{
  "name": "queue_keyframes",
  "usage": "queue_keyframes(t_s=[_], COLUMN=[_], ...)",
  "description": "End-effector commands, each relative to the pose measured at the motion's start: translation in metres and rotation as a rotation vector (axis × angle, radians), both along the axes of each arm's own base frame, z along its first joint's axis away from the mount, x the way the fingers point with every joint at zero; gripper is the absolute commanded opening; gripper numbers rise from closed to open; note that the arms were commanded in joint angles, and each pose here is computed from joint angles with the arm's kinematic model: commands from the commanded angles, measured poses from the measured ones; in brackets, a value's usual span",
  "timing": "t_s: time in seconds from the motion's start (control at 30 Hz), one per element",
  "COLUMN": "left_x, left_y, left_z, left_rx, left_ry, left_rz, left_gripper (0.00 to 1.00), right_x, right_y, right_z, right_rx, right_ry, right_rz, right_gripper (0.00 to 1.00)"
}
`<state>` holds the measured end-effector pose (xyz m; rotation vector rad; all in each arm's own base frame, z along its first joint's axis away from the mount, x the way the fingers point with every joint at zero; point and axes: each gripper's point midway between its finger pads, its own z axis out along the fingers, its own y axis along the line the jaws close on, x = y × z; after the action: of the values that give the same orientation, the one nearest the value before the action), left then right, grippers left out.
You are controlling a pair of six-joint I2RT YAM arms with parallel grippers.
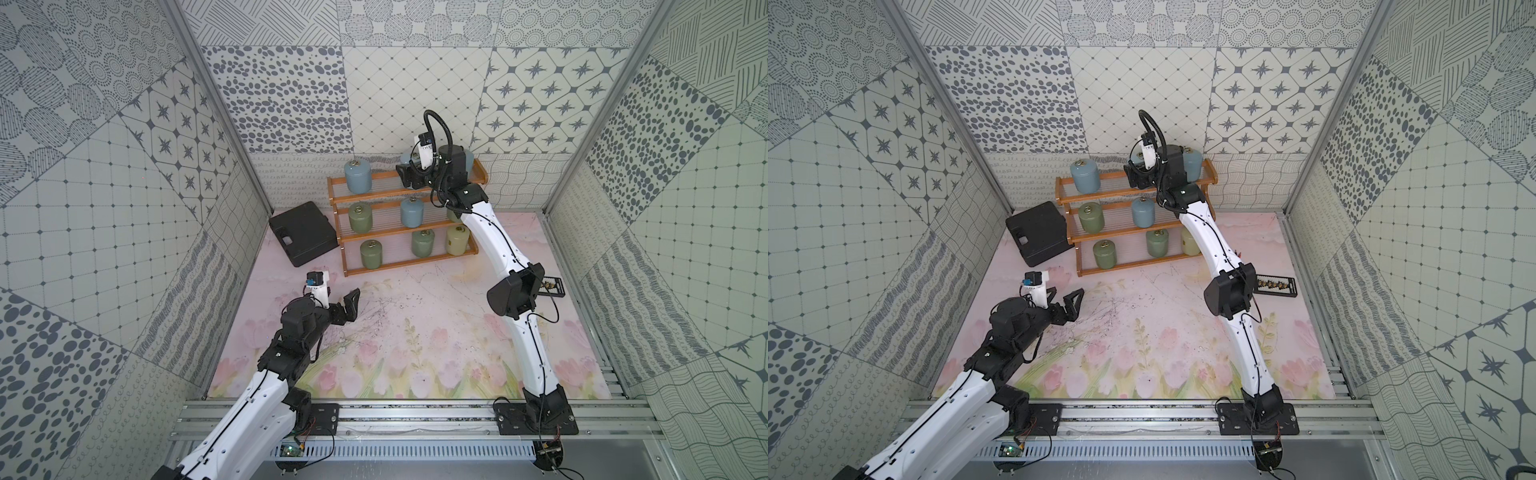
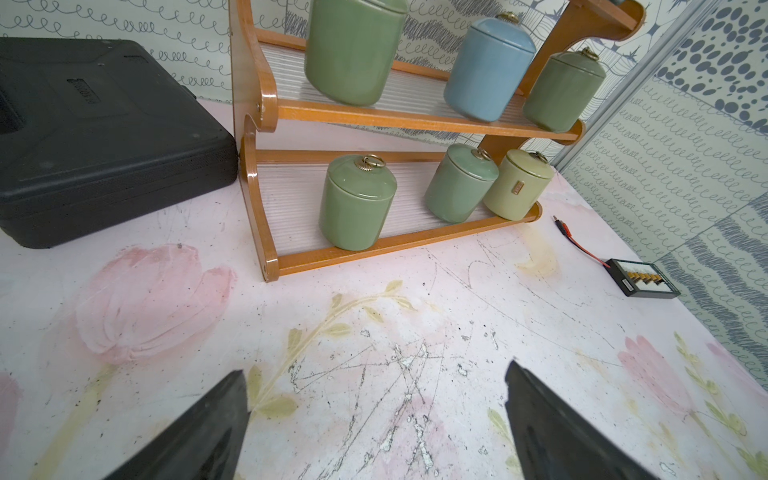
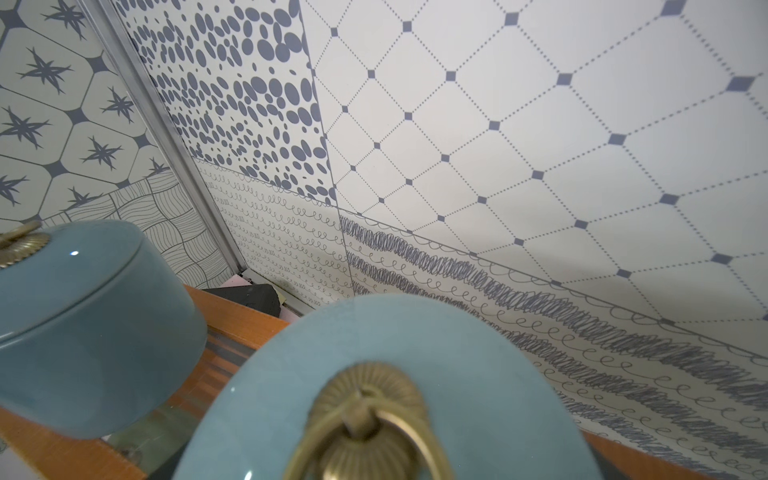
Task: Remove the tea canisters from the shelf
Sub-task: Pick up the tea canister from the shelf.
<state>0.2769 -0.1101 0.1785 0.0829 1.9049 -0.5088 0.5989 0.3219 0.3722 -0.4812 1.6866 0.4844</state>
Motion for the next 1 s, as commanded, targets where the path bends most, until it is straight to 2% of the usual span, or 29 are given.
queue_keyframes(t_s=[0.0, 0.97], left_x=[0.000, 0.000], left_y=[-0.003, -0.007], left_z=[0.005, 0.007], left_rx=[-0.012, -0.018], left_ry=[-0.011, -0.007], left_rz=[-0.010, -0.028], left_gripper=[1.00, 1.00], right_x=[-0.001, -0.040], right_y=[0.005, 0.007], right_z=[0.010, 0.068], right_rx=[0.008, 0.048], right_ry=[-0.045, -0.117], right_rz=[0.019, 0.121], right_gripper=[0.82, 0.71])
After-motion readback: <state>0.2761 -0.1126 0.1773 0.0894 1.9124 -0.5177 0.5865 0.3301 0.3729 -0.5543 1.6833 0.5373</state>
